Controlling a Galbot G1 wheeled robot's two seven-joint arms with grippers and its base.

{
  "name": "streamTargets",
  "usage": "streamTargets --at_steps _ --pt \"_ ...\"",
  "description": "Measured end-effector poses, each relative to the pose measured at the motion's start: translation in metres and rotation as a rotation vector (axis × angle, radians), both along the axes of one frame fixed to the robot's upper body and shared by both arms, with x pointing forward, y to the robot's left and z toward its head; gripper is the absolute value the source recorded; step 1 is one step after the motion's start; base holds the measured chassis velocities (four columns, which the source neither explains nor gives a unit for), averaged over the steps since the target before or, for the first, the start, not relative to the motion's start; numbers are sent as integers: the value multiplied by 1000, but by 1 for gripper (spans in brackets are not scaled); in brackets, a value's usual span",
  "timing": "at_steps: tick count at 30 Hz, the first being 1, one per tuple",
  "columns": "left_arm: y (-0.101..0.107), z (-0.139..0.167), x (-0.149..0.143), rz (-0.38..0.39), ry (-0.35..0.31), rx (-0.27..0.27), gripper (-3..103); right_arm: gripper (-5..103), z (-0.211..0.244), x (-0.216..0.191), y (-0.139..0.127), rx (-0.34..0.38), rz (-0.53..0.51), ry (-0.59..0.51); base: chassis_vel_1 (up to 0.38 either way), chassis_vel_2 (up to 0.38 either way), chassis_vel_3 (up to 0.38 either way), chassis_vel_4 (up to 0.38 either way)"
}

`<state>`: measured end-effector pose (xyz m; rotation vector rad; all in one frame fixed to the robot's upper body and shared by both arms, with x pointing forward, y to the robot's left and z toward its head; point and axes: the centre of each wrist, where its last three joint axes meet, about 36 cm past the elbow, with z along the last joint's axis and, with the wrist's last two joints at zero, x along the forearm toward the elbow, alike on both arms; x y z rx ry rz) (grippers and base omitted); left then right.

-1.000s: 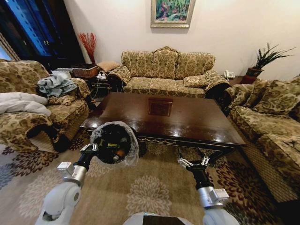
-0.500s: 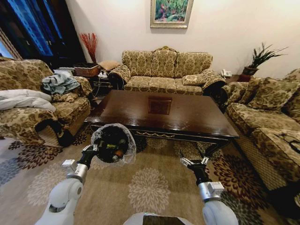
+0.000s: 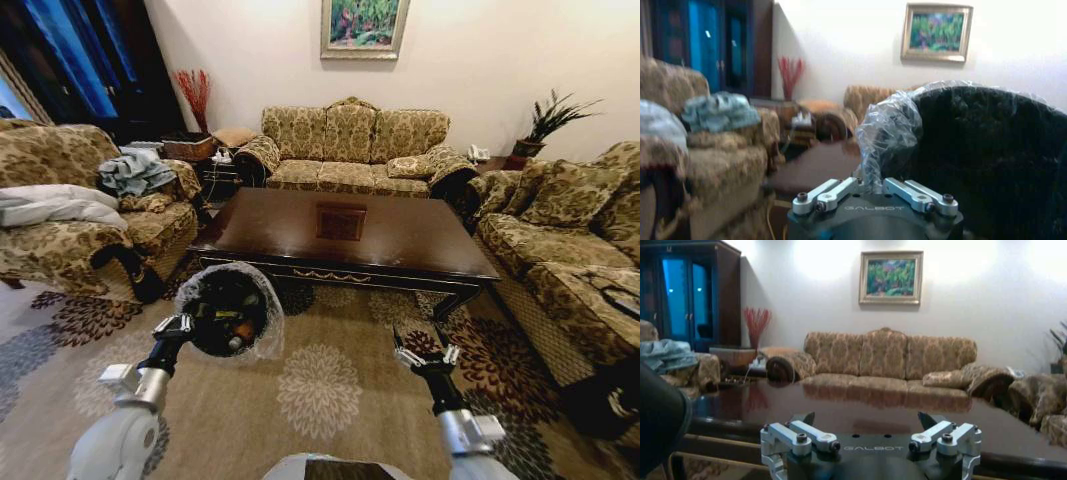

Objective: Move to the front of the table and place the trash on the table into the trash bin.

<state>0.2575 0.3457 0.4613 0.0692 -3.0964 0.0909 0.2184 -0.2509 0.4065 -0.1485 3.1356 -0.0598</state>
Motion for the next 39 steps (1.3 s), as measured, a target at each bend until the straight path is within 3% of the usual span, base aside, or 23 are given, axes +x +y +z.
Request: streamTargets --at_steps 3,8,11,16,26,34,39 --pt "4 0 9 5 1 4 2 100 -2 8 -3 0 -6 3 135 -157 -129 118" --pt "20 -19 21 -1 84 32 2 100 -5 36 -7 -7 3 -22 69 -76 -80 76" --pt "23 -26 27 8 99 31 2 100 -4 45 -7 -13 -1 -35 23 -20 -10 14" --pt "31 -45 37 7 130 -15 2 100 -2 55 -4 -9 -2 -40 0 0 0 0" --pt "35 -66 51 -9 138 -65 2 100 -7 57 -4 -14 -16 -25 0 0 0 0" --pt "45 -74 65 -34 76 -44 2 100 9 62 4 -27 -24 4 0 0 0 0" --pt "51 -85 73 -61 108 -31 2 100 14 70 3 -12 -58 -17 0 0 0 0"
